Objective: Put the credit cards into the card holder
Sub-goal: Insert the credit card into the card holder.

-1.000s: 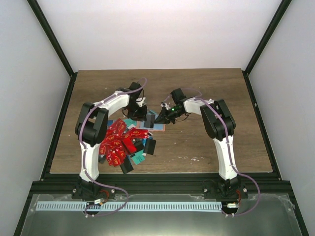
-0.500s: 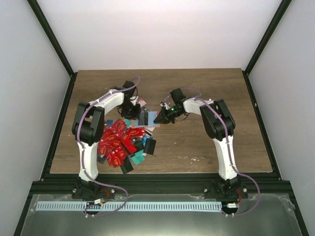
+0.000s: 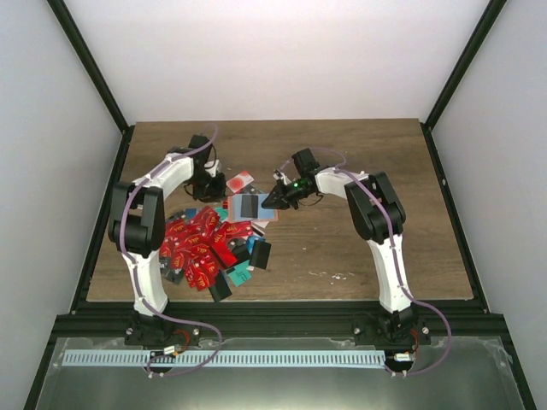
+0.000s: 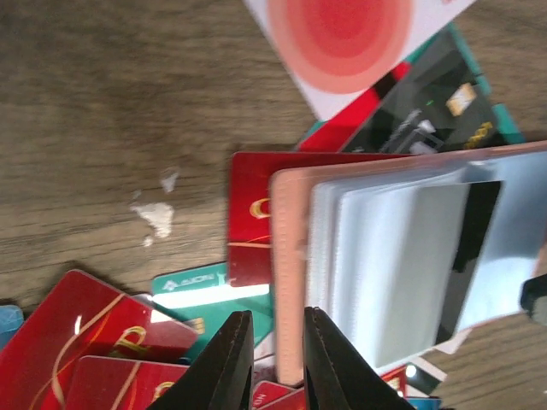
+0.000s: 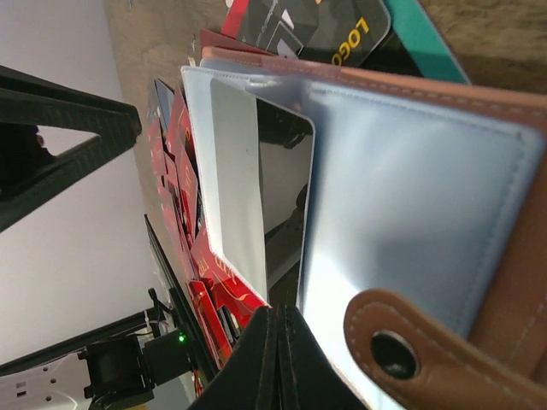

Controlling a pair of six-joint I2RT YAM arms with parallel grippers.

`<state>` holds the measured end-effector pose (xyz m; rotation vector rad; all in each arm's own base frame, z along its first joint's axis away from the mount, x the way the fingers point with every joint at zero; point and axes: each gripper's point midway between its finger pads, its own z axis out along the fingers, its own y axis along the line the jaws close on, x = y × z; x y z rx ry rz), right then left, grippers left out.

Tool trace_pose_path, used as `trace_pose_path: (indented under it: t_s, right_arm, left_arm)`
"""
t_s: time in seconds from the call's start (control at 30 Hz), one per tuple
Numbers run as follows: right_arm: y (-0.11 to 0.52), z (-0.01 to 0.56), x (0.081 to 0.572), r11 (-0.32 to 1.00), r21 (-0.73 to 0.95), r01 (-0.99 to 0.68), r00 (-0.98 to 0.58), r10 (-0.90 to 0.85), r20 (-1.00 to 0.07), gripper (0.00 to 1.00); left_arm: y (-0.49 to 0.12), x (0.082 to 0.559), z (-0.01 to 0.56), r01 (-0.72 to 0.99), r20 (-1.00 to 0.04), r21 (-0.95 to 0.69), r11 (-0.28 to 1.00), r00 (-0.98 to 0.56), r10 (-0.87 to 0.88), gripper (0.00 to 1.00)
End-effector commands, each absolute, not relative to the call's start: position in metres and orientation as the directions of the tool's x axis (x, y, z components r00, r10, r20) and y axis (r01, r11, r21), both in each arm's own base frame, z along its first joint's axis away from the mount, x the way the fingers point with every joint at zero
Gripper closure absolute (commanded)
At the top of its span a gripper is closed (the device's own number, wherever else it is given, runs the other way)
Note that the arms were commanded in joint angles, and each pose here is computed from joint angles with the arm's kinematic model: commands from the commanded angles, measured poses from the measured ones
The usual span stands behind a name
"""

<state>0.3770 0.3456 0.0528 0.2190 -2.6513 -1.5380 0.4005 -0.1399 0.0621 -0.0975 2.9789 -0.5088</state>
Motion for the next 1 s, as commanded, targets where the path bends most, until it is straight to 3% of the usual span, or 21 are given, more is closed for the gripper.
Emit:
trace_pose_path:
  t_s: [0.0,0.97]
  right_arm:
    - [0.354,0.052,0.384,0.468,0.878,-0.098,-0.986,-0.165,-0.022,0.98]
    - [0.388,0.042,0.385,0.4,0.912,-0.095,-0.976,-0.217,-0.006,0.99]
  left_arm:
    - [-0.134,0.393,0.041,-0.056,-0.065,-0.315,0.947,-0.995,-0.08,0.82]
    - [-0.145,0.385,0.001,-0.064,0.026,-0.347,0.936,-0.998,-0.059,0.85]
